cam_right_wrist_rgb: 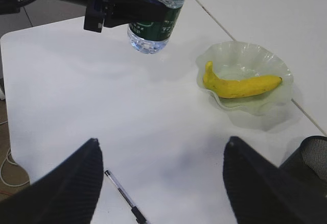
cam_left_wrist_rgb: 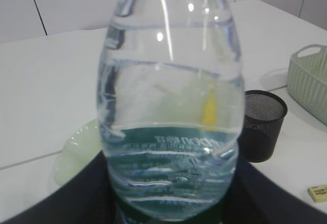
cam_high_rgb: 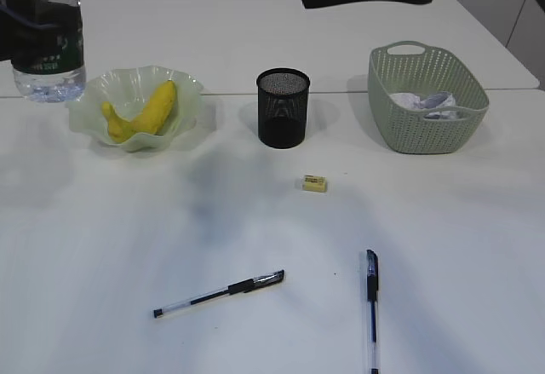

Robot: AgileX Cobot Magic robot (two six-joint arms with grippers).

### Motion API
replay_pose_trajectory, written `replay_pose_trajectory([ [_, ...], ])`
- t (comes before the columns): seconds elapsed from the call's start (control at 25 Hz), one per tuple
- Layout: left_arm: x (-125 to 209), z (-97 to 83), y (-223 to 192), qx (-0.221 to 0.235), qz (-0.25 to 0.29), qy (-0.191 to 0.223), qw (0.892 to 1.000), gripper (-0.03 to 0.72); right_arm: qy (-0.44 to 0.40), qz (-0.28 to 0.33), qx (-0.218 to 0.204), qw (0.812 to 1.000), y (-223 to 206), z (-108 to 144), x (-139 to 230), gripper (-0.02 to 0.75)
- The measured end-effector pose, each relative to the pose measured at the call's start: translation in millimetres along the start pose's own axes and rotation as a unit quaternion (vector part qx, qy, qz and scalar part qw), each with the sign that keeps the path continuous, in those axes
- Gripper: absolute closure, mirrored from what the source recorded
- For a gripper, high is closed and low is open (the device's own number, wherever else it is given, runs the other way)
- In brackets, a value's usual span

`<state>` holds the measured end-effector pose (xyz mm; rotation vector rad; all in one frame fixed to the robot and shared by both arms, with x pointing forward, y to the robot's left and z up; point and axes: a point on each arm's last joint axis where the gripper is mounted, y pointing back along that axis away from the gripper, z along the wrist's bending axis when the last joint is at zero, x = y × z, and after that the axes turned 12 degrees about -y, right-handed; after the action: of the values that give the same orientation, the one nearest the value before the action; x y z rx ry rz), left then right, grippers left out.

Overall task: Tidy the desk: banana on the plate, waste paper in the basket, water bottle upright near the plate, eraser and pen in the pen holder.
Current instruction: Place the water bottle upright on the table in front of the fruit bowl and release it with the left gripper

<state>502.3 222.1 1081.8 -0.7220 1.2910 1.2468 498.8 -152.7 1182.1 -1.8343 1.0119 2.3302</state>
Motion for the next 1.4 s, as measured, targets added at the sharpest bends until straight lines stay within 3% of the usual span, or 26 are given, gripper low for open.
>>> replay_pose_trajectory([
  [0.52,23.6,-5.1,-6.9,0.005,-0.004,0.001,1.000,0.310,-0.010,0.018,-0.005,1.000,0.0,1.0,3.2,0.198],
  [0.96,46.2,1.0,-6.0,-0.033,-0.043,0.010,0.998,0.310,-0.014,0.035,-0.009,0.999,0.2,1.7,6.3,0.199],
  [1.4,84.9,-10.4,-41.9,0.018,-0.007,0.027,0.999,0.310,-0.018,0.058,-0.006,0.998,0.5,1.4,10.5,0.202],
])
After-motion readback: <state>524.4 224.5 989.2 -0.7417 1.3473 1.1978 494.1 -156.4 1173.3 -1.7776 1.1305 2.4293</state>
